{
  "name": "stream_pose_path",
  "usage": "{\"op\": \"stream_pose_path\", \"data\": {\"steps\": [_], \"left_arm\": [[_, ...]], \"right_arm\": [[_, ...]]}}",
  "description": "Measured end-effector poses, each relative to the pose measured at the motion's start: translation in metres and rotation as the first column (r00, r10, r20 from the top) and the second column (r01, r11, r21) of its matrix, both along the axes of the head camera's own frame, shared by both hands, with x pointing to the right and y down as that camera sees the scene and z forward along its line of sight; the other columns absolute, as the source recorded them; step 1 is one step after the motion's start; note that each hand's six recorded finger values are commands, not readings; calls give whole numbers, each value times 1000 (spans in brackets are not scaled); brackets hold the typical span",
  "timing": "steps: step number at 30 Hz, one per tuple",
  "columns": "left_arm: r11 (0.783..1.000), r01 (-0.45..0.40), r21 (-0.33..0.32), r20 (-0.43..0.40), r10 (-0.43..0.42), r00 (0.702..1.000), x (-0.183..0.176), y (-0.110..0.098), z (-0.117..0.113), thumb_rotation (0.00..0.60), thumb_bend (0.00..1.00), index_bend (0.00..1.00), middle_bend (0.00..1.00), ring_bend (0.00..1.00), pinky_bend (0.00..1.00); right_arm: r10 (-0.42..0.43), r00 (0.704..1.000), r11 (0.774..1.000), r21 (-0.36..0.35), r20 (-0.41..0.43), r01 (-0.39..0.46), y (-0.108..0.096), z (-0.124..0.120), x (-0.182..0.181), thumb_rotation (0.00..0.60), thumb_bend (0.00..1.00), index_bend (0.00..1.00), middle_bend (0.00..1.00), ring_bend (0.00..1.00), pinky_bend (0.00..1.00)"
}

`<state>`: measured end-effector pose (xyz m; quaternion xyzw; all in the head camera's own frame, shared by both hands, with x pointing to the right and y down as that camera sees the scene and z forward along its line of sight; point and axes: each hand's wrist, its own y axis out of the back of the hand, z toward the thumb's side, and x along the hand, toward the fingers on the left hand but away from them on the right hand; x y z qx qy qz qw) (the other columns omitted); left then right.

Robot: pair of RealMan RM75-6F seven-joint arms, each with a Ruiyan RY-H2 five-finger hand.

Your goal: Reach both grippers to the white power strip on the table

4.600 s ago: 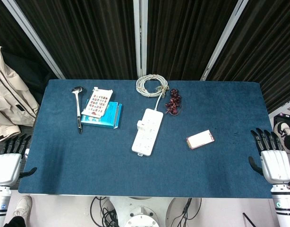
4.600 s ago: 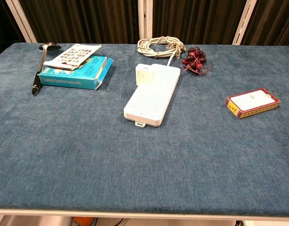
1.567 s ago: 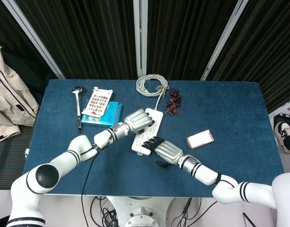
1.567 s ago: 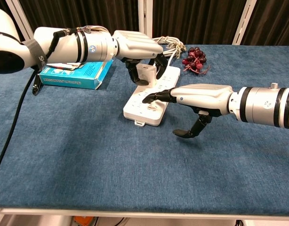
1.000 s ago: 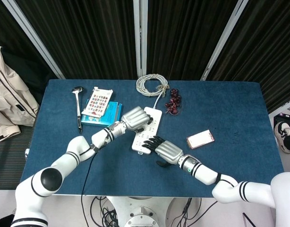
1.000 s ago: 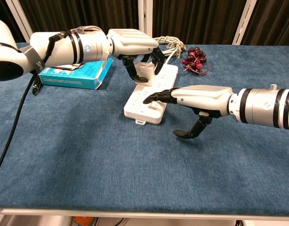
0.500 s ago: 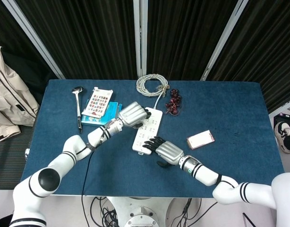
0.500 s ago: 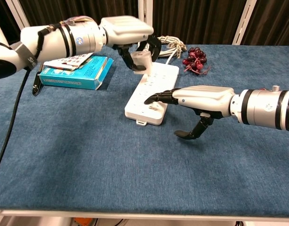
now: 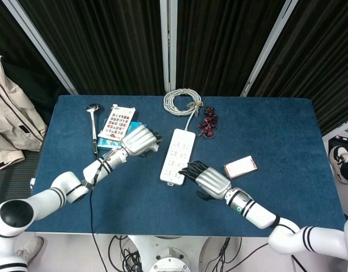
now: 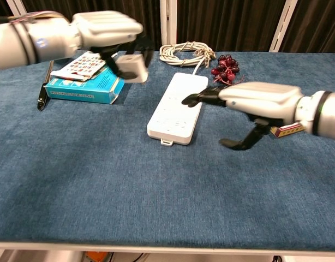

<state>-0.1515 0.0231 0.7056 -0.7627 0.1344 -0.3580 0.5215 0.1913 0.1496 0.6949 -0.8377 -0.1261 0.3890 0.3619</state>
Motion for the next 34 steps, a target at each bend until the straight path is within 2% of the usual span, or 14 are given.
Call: {"op": "stream_pose_path", "data": {"steps": [2, 4, 6, 10, 12, 15, 18, 21, 25, 29, 34], "left_arm": [[999, 21, -33, 13, -21, 1000, -13, 12, -2, 600, 315, 339, 435, 333, 474], [997, 40, -65, 25, -38, 999, -22, 24, -3, 600, 184, 228, 338, 235, 376], [993, 60, -100, 39, -56, 998, -32, 37, -4, 600, 120, 169, 277, 177, 316], [981, 118, -154, 41, -113, 993, -51, 59, -11, 600, 87, 108, 216, 121, 232], [975, 163, -153, 29, -160, 987, -64, 63, -17, 600, 83, 105, 210, 114, 219], [965, 235, -116, -4, -237, 972, -84, 60, -34, 600, 82, 105, 210, 114, 210], [941, 334, -64, -31, -336, 941, -116, 59, -54, 600, 82, 105, 210, 114, 209], [896, 445, -5, -30, -445, 895, -160, 64, -74, 600, 82, 106, 210, 114, 204], [820, 570, 57, 18, -571, 821, -217, 81, -95, 600, 83, 116, 207, 114, 183], [736, 667, 118, 74, -676, 733, -265, 108, -111, 600, 84, 117, 175, 84, 140], [645, 746, 166, 107, -764, 636, -301, 143, -127, 600, 84, 117, 167, 79, 120]], "right_arm": [[11, 1000, 1000, 26, -8, -10, 0, -9, 11, 600, 360, 44, 99, 0, 0], [27, 1000, 998, 55, -14, -26, -1, -19, 23, 600, 360, 44, 99, 0, 0], [55, 998, 994, 92, -20, -53, -3, -32, 38, 600, 359, 44, 99, 0, 0], [130, 991, 978, 169, -30, -123, -6, -57, 70, 600, 358, 44, 99, 0, 0], [180, 983, 964, 206, -38, -169, -7, -71, 90, 600, 357, 44, 99, 0, 0], [250, 967, 939, 258, -53, -229, -7, -90, 120, 600, 357, 45, 99, 0, 0], [312, 948, 913, 299, -70, -278, -3, -105, 146, 600, 357, 46, 96, 0, 0], [366, 926, 890, 327, -93, -318, 4, -115, 169, 600, 358, 37, 89, 0, 0], [425, 895, 863, 358, -136, -356, 16, -123, 194, 600, 359, 7, 80, 0, 0], [488, 860, 826, 397, -147, -401, 25, -133, 212, 600, 359, 0, 73, 0, 0], [567, 813, 773, 428, -131, -469, 38, -139, 229, 600, 359, 0, 70, 0, 0]]}}
